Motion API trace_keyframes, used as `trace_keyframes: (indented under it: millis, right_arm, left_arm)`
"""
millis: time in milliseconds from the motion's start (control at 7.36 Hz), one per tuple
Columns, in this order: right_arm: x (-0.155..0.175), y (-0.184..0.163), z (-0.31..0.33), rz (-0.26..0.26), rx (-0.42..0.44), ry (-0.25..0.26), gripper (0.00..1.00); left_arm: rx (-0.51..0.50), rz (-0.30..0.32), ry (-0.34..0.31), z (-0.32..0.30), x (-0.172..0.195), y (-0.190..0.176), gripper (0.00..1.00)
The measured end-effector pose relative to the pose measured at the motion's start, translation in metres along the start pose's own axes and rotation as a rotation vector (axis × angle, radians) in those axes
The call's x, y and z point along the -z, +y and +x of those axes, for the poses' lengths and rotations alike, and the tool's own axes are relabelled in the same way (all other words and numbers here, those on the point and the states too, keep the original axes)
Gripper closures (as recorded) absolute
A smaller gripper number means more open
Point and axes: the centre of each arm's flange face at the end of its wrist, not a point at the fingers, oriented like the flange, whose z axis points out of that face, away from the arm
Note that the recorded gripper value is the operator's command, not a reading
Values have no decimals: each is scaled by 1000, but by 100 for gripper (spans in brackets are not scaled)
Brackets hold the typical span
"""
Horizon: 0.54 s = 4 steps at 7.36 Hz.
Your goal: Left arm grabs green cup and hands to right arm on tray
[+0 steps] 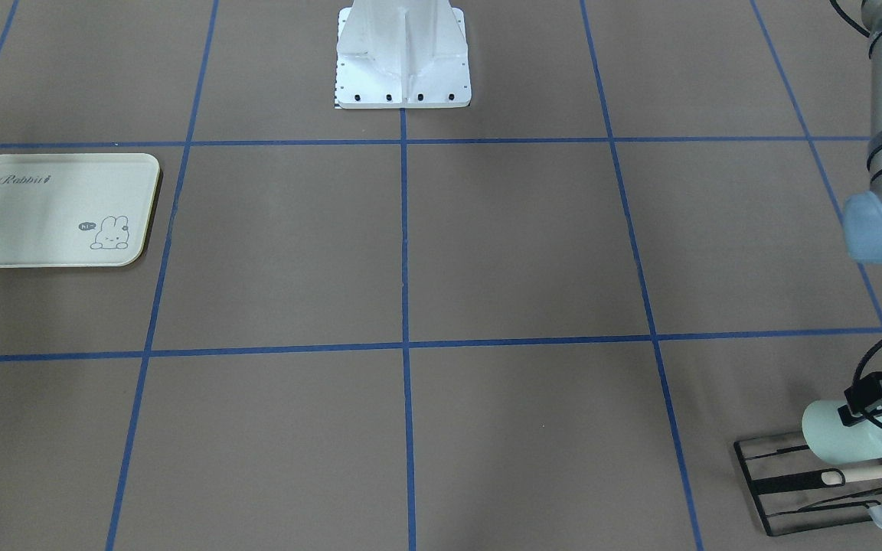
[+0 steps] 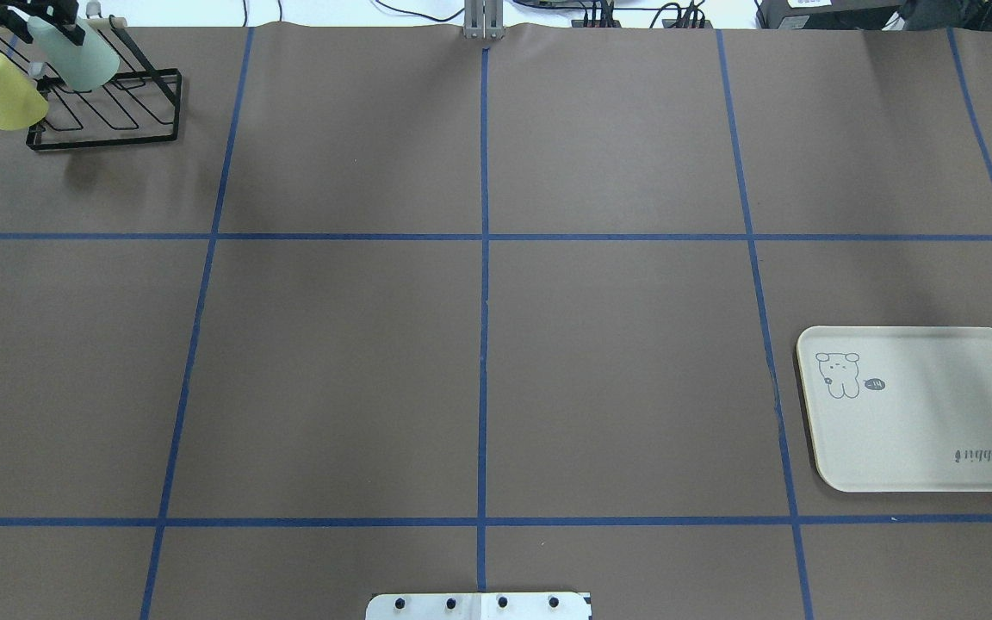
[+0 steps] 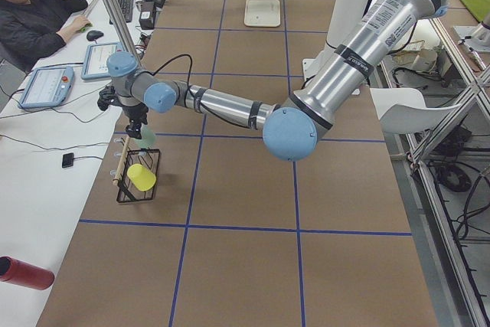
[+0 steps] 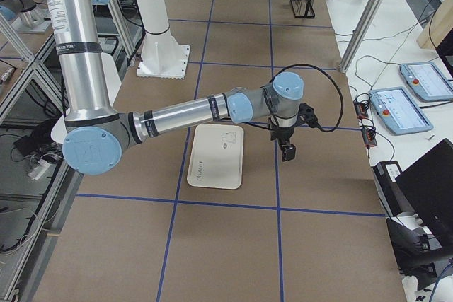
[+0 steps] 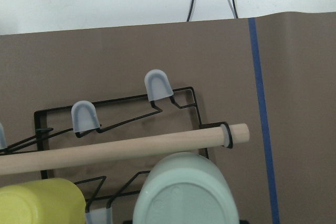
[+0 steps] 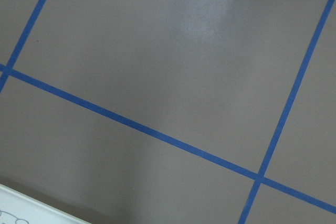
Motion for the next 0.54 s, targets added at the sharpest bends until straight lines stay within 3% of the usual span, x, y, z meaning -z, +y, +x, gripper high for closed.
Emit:
trace_keyframes:
  millis: [544]
  right_arm:
    - [0,0,0,0,0,0,0]
  left_arm:
    - [18,32,101,-23,51,19,80]
